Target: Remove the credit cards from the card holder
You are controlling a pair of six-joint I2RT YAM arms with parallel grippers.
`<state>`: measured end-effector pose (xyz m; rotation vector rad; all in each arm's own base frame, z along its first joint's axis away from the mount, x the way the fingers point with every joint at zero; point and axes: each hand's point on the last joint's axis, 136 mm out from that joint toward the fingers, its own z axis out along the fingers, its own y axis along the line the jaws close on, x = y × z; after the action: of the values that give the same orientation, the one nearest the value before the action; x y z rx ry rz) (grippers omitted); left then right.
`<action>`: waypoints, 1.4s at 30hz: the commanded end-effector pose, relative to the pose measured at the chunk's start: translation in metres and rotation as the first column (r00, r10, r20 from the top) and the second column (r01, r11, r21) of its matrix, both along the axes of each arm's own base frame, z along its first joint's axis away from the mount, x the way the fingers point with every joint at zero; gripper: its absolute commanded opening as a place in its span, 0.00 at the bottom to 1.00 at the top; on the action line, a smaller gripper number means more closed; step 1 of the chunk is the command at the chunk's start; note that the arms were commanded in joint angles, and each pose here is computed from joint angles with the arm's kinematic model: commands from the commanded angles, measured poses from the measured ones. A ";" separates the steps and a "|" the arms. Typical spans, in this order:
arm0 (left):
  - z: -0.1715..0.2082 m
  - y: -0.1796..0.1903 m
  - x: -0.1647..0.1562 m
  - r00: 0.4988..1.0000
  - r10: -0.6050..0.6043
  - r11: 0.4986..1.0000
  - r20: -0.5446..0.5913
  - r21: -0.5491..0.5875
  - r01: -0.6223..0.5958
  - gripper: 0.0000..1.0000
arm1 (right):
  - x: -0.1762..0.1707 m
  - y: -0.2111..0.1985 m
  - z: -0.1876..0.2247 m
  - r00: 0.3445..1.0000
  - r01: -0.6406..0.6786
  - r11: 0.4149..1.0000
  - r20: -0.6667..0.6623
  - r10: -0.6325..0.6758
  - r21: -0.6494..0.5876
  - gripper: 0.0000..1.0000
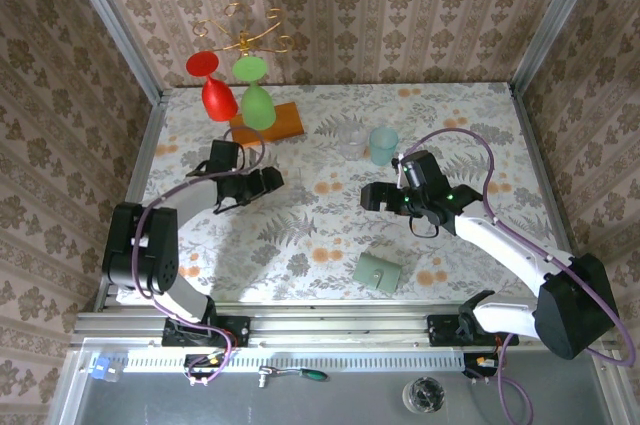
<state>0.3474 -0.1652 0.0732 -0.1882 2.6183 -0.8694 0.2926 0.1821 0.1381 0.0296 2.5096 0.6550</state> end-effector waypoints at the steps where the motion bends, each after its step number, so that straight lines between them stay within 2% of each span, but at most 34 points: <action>1: 0.009 -0.013 0.010 1.000 -0.013 1.000 0.025 -0.025 0.014 0.75 | -0.002 0.005 0.004 1.000 -0.001 1.000 -0.001 0.001 0.029 0.94; 27: 0.008 -0.070 0.033 0.991 -0.132 0.991 0.017 -0.026 0.133 0.76 | -0.001 0.005 0.006 1.000 -0.015 1.000 -0.007 0.015 0.010 0.94; 42: 0.008 -0.084 0.025 0.989 -0.150 0.987 0.010 -0.052 0.150 0.76 | -0.006 0.008 0.006 1.000 -0.020 1.000 -0.020 0.020 0.007 0.94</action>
<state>0.3745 -0.2443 0.0792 0.0039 2.6280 -0.9527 0.2906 0.1865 0.1413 0.0165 2.5088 0.6642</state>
